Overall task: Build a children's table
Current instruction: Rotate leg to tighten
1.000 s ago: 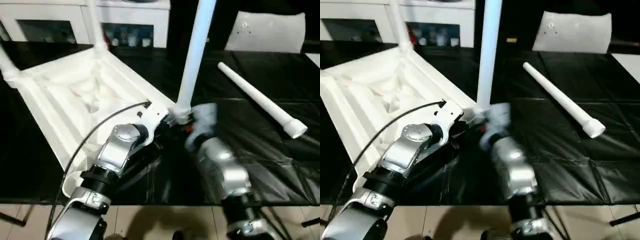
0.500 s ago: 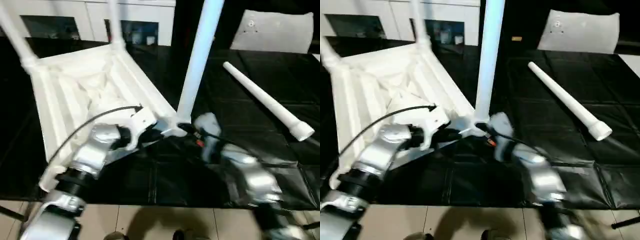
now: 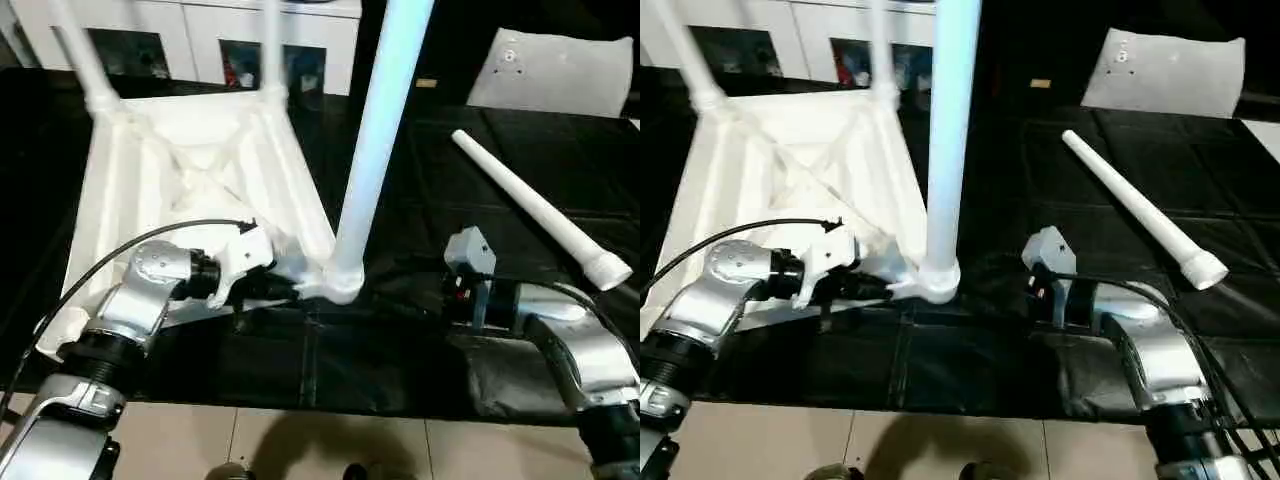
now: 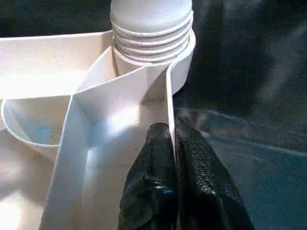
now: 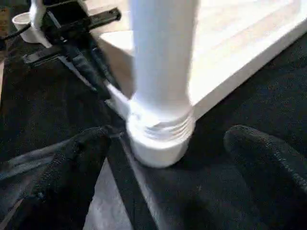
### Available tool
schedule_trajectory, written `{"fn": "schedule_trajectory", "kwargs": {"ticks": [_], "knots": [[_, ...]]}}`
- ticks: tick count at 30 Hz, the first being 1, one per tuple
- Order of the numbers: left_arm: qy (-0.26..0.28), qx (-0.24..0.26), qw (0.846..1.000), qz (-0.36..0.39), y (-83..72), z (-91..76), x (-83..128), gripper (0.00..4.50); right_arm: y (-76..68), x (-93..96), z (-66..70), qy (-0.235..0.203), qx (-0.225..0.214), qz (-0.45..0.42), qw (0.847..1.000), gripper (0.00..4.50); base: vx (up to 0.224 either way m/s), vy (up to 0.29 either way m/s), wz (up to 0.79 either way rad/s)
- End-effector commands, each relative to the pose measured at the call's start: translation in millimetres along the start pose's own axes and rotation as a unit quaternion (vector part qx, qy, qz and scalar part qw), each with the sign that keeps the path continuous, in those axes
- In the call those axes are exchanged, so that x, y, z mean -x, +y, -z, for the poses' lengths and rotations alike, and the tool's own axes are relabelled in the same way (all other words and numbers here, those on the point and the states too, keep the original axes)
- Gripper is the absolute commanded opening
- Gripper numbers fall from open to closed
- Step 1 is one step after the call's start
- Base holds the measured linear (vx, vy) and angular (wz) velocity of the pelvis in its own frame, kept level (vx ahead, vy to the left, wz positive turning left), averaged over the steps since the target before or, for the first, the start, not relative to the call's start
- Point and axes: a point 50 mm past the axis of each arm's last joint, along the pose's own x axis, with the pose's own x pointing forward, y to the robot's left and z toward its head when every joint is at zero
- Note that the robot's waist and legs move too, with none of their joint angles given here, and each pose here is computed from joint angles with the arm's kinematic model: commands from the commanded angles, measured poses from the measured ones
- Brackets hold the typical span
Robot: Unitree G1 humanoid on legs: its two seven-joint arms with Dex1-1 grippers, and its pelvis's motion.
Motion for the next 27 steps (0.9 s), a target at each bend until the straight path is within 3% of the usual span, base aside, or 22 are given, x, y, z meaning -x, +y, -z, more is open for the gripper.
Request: {"fn": "schedule_trajectory", "kwargs": {"ticks": [1, 10, 27], "knots": [[0.031, -0.006, 0.995, 0.098, -17.1, 9.0, -15, 0.0, -1.7, -2.6, -2.7, -0.006, -0.003, -0.017, 1.0, 4.43, 0.0, 0.0, 0.0], [0.044, -0.042, 0.987, 0.146, -15.4, 2.5, -16, 0.0, 0.1, -19.6, -0.5, 0.006, -0.02, -0.094, 0.995, 3.7, 0.0, 0.0, 0.0], [0.051, -0.059, 0.983, 0.165, -13.1, 0.9, -19, 0.0, 1.8, -32.3, -2.4, 0.006, -0.016, -0.151, 0.988, 2.14, 0.0, 0.0, 0.0]]}}
